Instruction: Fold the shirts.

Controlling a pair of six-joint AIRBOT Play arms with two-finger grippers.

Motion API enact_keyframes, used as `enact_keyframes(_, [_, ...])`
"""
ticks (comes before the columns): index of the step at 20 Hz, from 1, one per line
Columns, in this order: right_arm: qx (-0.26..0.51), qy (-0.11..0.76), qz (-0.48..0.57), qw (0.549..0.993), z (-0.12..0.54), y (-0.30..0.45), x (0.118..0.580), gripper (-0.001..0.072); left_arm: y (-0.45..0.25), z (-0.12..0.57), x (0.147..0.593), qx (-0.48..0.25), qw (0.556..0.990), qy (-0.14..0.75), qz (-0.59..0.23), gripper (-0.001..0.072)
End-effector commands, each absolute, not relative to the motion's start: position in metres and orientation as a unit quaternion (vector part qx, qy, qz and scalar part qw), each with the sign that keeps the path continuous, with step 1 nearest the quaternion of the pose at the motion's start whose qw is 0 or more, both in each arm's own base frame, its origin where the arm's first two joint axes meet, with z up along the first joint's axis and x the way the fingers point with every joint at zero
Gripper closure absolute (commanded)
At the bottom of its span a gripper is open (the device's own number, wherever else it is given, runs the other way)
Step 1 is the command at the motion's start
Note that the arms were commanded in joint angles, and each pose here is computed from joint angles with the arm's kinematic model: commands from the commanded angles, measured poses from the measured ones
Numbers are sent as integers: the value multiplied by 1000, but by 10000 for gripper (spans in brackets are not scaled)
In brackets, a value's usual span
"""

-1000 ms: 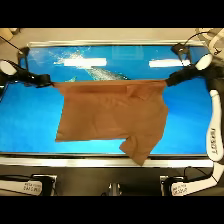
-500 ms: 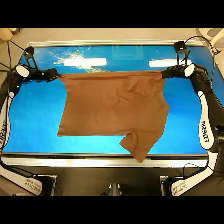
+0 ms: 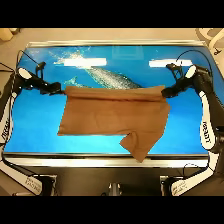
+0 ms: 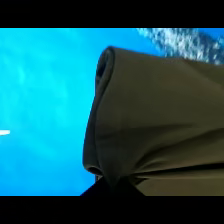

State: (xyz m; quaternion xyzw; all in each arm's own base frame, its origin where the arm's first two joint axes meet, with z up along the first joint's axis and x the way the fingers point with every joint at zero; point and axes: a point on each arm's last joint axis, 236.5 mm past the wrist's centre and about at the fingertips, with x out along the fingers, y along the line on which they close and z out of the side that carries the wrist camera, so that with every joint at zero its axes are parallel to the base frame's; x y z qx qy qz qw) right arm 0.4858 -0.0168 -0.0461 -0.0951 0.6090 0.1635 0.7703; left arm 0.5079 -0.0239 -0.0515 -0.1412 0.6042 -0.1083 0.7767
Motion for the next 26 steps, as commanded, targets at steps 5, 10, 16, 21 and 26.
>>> enact_keyframes(5, [-42,666,168,726,-73,-3,452,690,-40,-74,457,-141,693,695,-128,684])
enact_keyframes(10, [-39,658,167,733,-72,-2,456,516,-43,-72,441,-143,668,718,-133,389])
enact_keyframes(16, [-54,686,187,701,-21,-36,405,247,-8,-33,413,-168,650,732,-119,181])
enact_keyframes(21, [-22,723,191,663,-52,-37,305,284,-10,-58,325,-202,625,748,-95,181])
enact_keyframes(26, [-22,711,188,677,-57,-25,271,311,-31,-101,270,-239,609,752,-77,181])
